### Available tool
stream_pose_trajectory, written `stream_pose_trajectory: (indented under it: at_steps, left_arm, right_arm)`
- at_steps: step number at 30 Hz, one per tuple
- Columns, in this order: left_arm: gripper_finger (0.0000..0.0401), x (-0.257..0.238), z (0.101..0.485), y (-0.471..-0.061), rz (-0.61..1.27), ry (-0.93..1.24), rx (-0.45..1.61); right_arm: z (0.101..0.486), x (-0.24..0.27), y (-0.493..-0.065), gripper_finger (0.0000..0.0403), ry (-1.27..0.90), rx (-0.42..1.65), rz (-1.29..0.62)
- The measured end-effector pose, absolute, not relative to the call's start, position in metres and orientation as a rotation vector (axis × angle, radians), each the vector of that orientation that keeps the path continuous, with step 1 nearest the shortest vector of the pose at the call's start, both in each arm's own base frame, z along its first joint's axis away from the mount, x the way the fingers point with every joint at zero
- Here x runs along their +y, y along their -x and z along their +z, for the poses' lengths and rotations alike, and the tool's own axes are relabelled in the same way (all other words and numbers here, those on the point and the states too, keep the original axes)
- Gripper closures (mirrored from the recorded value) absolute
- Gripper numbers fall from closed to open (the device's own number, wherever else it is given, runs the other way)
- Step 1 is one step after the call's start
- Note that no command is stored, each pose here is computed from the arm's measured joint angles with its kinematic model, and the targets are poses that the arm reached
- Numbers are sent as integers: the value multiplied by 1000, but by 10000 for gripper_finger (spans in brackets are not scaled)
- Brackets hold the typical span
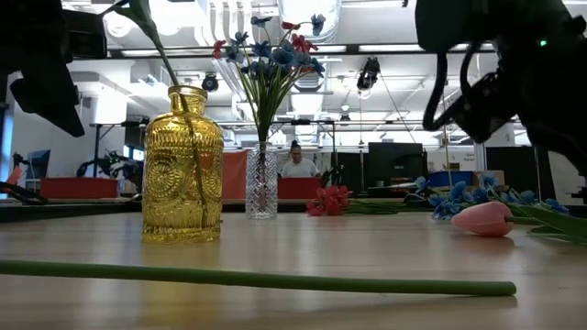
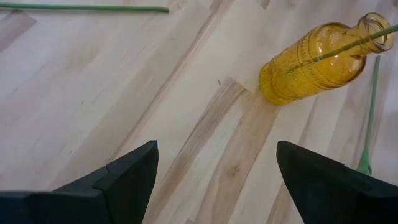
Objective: Sort flowers into vase by color
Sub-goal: Put the bottom pink tulip into the yellow vase
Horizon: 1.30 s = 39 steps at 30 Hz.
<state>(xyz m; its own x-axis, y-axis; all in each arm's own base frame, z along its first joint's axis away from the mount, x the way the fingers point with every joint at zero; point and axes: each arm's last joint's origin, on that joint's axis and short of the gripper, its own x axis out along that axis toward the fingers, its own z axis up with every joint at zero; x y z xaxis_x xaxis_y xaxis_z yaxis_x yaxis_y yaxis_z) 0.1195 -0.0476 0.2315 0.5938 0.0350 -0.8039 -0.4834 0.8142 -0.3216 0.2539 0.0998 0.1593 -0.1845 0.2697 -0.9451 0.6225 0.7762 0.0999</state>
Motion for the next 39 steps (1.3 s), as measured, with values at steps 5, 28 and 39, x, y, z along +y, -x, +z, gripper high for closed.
stream_pose_trajectory:
  at_steps: [5,28,39]
  left_arm:
    - [91,-48,231,-120,309,532,896]
    - [91,-47,232,-120,316,474,881]
    - [91,-46,232,-120,326,485,874]
  right_arm:
    - [141,103,-257,183,-652,1803,-431]
    - [131,105,-264,385,-602,1774,-392]
    - [158,104,-272,394,-529,1655,-282]
